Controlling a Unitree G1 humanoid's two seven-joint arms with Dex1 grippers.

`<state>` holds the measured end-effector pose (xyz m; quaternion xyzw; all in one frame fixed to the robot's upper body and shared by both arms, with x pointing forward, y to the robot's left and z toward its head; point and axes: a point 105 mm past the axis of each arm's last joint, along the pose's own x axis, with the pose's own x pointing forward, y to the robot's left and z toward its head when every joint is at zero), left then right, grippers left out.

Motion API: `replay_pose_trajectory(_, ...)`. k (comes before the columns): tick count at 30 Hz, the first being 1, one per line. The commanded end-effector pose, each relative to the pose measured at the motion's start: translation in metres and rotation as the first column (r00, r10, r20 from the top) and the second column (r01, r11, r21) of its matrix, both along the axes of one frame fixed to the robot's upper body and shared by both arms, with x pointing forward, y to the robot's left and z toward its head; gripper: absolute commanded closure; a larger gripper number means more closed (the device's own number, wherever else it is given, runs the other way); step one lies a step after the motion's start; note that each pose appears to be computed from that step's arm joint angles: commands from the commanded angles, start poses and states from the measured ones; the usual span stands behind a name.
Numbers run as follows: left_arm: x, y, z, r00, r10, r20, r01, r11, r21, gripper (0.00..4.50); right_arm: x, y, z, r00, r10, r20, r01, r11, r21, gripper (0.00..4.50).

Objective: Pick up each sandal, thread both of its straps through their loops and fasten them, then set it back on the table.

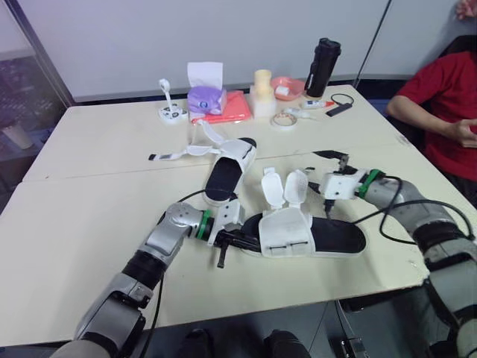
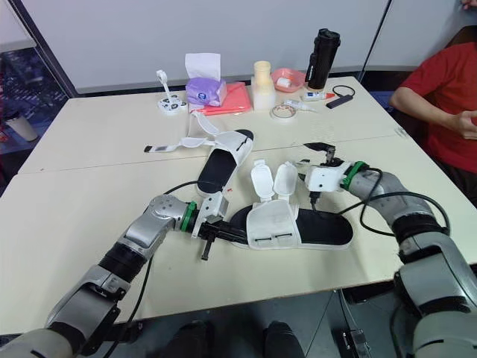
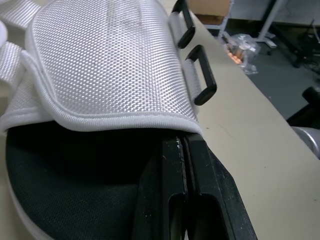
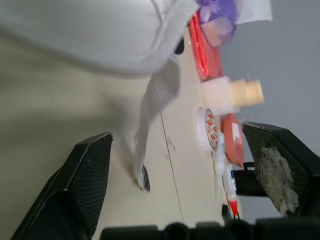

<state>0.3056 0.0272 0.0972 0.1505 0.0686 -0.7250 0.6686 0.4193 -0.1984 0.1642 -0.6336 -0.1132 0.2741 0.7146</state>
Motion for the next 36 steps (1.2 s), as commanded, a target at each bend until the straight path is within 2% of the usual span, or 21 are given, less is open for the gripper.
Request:
replay_pose_trajectory(1,0.001,-0.001,0.008,0.999,0.015,0.035,-0.014,1.0,-0.022,4.48,0.011,0.007,0.005,1.0,-0.024,0.019,0.025,1.0,-0.017,0.0)
replay_pose_trajectory(2,0.0,-0.001,0.007,0.999,0.017,0.035,-0.016,1.0,-0.023,4.48,0.014,0.007,0.003,0.999,-0.04,0.02,0.041,0.999,-0.032,0.0)
replay_pose_trajectory(5,-0.001,0.0,0.006,0.999,0.031,0.035,-0.03,0.999,-0.026,4.5,0.021,0.006,0.006,0.996,-0.077,0.055,0.08,0.995,-0.061,0.95)
replay_pose_trajectory(6,-0.001,0.001,0.006,0.999,0.039,0.035,-0.038,0.999,-0.028,4.5,0.023,0.005,0.007,0.994,-0.081,0.071,0.086,0.994,-0.071,1.38)
replay_pose_trajectory(11,-0.002,0.003,0.007,0.998,0.059,0.034,-0.057,0.998,-0.036,4.5,0.026,0.0,0.008,0.988,-0.098,0.12,0.113,0.985,-0.129,4.16)
replay_pose_trajectory(12,-0.003,0.003,0.007,0.998,0.059,0.033,-0.057,0.998,-0.036,4.5,0.026,0.0,0.009,0.986,-0.098,0.132,0.116,0.984,-0.136,4.47)
replay_pose_trajectory(16,-0.003,0.002,0.007,0.998,0.059,0.031,-0.058,0.998,-0.037,4.5,0.027,0.003,0.018,0.974,-0.063,0.219,0.101,0.981,-0.164,4.47)
replay_pose_trajectory(19,-0.003,0.001,0.007,0.997,0.065,0.028,-0.064,0.997,-0.04,4.5,0.024,0.008,0.039,0.911,0.031,0.41,0.072,0.97,-0.234,4.47)
replay_pose_trajectory(21,-0.002,0.002,0.008,0.997,0.072,0.024,-0.071,0.997,-0.044,4.5,0.016,0.016,0.057,0.806,0.176,0.565,0.033,0.94,-0.34,4.47)
replay_pose_trajectory(23,-0.001,0.002,0.007,0.997,0.075,0.021,-0.074,0.996,-0.045,4.5,0.004,0.024,0.071,0.693,0.292,0.659,-0.023,0.923,-0.385,4.47)
replay_pose_trajectory(25,-0.002,0.002,0.007,0.997,0.078,0.017,-0.078,0.996,-0.045,4.5,-0.019,0.036,0.089,0.534,0.407,0.741,-0.119,0.904,-0.41,4.47)
replay_pose_trajectory(27,-0.002,0.003,0.007,0.996,0.084,0.011,-0.083,0.995,-0.048,4.5,-0.042,0.043,0.096,0.427,0.48,0.766,-0.205,0.877,-0.435,4.47)
replay_pose_trajectory(29,-0.002,0.004,0.007,0.996,0.092,0.002,-0.092,0.994,-0.053,4.5,-0.062,0.046,0.095,0.379,0.533,0.757,-0.278,0.846,-0.456,4.47)
replay_pose_trajectory(32,-0.002,0.005,0.007,0.995,0.103,-0.011,-0.103,0.993,-0.057,4.5,-0.092,0.05,0.09,0.336,0.581,0.741,-0.356,0.807,-0.472,4.47)
replay_pose_trajectory(36,-0.002,0.004,0.007,0.994,0.105,-0.027,-0.106,0.992,-0.061,4.5,-0.115,0.055,0.087,0.336,0.585,0.739,-0.374,0.802,-0.465,4.47)
